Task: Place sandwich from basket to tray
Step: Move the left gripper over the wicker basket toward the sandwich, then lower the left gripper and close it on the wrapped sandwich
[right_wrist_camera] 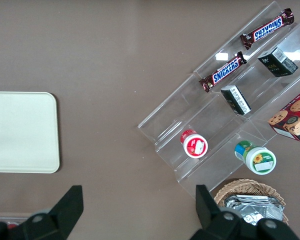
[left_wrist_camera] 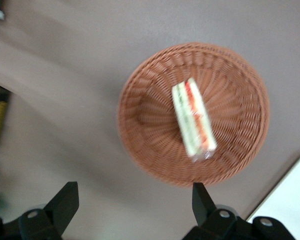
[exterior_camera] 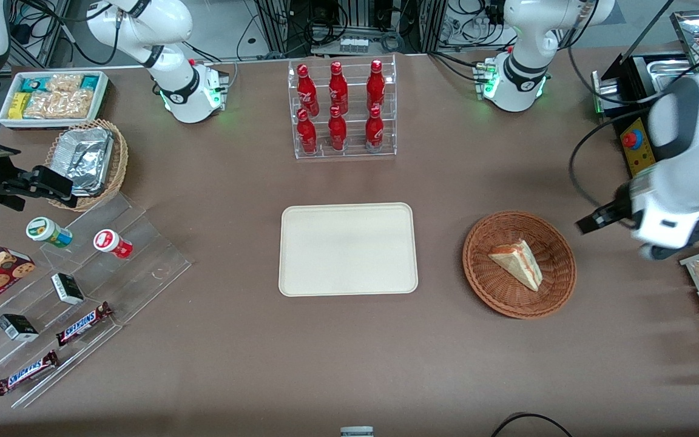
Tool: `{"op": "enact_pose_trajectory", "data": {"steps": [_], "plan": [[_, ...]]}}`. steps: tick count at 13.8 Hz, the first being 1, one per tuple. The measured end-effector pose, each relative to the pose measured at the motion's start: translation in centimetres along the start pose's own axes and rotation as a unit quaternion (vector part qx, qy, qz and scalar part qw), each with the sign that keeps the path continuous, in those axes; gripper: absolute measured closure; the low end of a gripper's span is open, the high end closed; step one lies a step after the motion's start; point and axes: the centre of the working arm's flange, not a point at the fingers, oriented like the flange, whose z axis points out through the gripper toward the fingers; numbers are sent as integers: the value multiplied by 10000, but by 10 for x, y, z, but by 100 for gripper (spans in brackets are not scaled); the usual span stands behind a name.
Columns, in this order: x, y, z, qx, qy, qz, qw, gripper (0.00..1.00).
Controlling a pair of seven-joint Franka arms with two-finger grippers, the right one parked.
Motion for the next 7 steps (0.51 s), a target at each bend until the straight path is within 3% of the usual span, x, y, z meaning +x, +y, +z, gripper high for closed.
{"op": "enact_pose_trajectory", "data": {"steps": [4, 7], "plan": [[-11, 42, 43, -211, 237, -920, 9953, 0], [-11, 66, 77, -261, 258, -1246, 9915, 0]]}}
